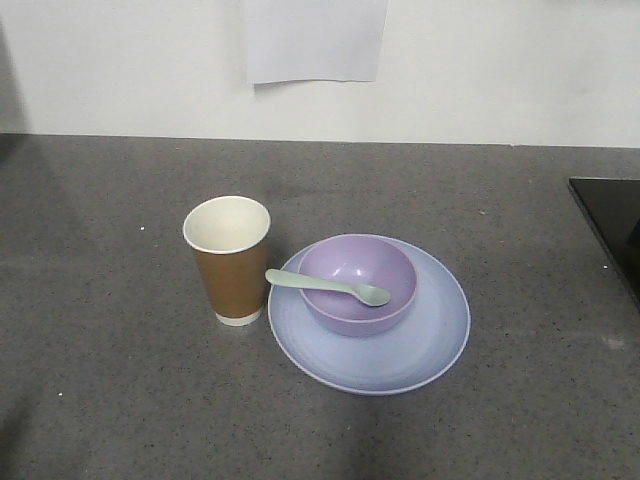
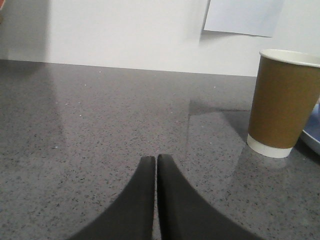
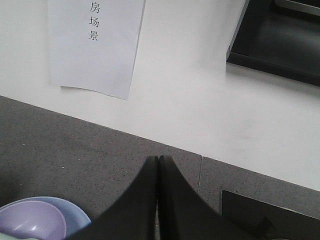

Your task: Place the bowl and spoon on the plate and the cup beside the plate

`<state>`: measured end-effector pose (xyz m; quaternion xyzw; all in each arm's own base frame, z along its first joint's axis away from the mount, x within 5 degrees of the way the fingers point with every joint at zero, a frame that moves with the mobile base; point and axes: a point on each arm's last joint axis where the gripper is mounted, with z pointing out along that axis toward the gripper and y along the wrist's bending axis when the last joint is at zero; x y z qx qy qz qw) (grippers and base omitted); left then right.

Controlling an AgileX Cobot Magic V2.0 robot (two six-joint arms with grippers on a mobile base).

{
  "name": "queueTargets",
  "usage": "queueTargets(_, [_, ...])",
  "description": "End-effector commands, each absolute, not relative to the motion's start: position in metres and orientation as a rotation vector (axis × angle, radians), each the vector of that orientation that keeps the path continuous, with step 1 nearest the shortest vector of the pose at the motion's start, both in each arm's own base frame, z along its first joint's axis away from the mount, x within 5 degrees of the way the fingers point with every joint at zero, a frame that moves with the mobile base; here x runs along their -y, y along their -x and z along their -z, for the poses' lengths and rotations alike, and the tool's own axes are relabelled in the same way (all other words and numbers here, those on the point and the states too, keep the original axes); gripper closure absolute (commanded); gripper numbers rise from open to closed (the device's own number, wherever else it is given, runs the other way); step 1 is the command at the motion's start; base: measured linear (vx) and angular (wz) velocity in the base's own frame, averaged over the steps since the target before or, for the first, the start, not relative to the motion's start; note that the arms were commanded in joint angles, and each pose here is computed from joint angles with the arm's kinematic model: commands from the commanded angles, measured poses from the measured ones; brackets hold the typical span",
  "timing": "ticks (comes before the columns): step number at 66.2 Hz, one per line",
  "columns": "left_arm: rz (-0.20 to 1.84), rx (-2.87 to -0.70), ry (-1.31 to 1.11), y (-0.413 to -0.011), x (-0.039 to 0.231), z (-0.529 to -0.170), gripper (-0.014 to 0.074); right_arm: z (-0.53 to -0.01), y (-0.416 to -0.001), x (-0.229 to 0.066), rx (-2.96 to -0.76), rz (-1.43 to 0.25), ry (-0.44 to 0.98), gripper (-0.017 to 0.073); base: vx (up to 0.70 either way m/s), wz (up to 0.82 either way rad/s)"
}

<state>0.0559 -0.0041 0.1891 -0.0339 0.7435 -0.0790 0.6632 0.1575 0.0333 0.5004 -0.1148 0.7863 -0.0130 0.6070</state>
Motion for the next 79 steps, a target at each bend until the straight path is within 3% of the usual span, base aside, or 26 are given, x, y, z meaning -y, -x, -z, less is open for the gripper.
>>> queueTargets(1, [0.191, -1.580, 0.077, -0.055, 0.004, -0.202, 0.0600, -0.514, -0.154, -0.032, -1.722, 0.034, 0.263, 0.0569, 0.00, 0.00])
queueTargets(52, [0.191, -1.580, 0.077, -0.055, 0.004, -0.202, 0.0600, -0.508, -0.142, -0.029, -1.703, 0.026, 0.263, 0.0569, 0.00, 0.00])
queueTargets(65, [0.191, -1.580, 0.077, -0.055, 0.004, -0.202, 0.0600, -0.439, -0.123, -0.022, -1.632, 0.021, 0.269, 0.0569, 0.00, 0.00])
queueTargets(79, [0.191, -1.580, 0.077, -0.055, 0.004, -0.202, 0.0600, -0.327, -0.095, -0.010, -1.658, -0.060, 0.109, 0.0569, 0.00, 0.00])
